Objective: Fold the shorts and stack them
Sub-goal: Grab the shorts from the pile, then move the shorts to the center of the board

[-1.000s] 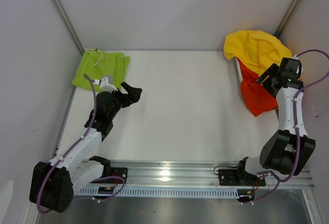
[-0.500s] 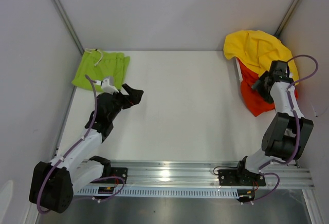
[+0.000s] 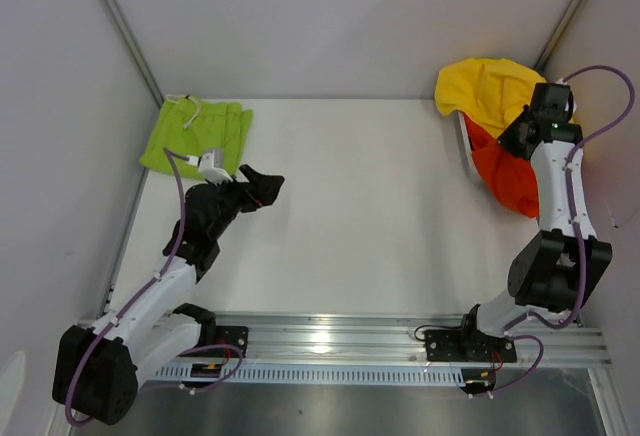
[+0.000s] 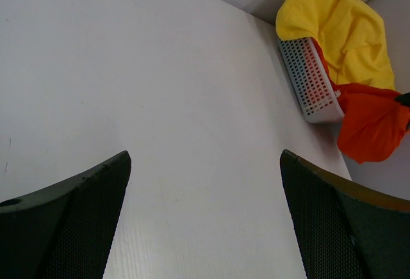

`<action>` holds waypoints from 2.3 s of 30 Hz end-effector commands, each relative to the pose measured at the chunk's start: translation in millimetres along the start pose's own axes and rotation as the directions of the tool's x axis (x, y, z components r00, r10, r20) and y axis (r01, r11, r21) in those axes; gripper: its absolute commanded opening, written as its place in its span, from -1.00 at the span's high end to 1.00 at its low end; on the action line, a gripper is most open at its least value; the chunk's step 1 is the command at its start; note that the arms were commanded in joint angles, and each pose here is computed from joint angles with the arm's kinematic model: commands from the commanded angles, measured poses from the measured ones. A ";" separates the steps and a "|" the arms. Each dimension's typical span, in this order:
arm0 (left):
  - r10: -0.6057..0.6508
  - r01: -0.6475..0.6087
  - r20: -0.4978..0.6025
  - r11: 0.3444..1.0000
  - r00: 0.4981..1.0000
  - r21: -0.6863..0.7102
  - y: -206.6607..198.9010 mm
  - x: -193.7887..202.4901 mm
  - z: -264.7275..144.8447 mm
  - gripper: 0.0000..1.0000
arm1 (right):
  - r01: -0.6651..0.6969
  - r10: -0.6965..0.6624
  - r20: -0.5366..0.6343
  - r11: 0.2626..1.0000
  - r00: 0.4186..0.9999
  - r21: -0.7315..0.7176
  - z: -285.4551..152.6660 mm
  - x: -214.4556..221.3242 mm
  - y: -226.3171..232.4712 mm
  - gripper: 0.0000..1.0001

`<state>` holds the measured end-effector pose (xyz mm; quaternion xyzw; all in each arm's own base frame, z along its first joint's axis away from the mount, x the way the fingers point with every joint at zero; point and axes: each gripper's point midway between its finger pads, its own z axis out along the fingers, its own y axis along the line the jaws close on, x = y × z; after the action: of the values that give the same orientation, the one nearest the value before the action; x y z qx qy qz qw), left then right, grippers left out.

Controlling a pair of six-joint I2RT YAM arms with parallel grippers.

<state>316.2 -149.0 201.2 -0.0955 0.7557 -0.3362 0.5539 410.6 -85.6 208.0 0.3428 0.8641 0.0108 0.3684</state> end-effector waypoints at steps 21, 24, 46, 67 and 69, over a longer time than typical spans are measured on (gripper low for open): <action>0.031 -0.033 0.048 0.999 0.998 0.041 -12.7 -9.1 -0.7 -0.98 | 0.345 0.054 0.371 0.259 0.927 -0.902 -409.5 -66.3 187.2 1.00; 0.030 -0.033 0.067 0.998 0.997 0.047 -15.3 -13.1 -4.2 -0.98 | 0.338 0.064 0.351 0.153 0.934 -0.929 -442.2 -58.3 191.9 1.00; 0.025 -0.025 0.173 1.000 0.985 -0.003 -5.5 -27.5 -20.4 -0.98 | -0.222 0.036 -0.253 0.611 0.967 -0.760 -165.4 55.2 103.1 0.68; 0.189 -0.188 -0.048 0.982 0.981 0.028 -42.8 18.2 8.8 -0.98 | 0.459 -0.469 -0.116 0.882 0.875 -0.104 -113.9 212.5 -2.3 -0.59; 0.191 -0.190 -0.071 0.981 0.979 0.022 -47.3 22.4 10.2 -0.98 | 0.482 -0.490 -0.110 0.871 0.865 -0.090 -122.0 226.4 2.2 -0.53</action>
<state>305.6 -192.8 197.9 -0.0218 0.7772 -0.3038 0.5507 229.2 97.7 155.4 0.0771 0.9521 0.0527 0.2913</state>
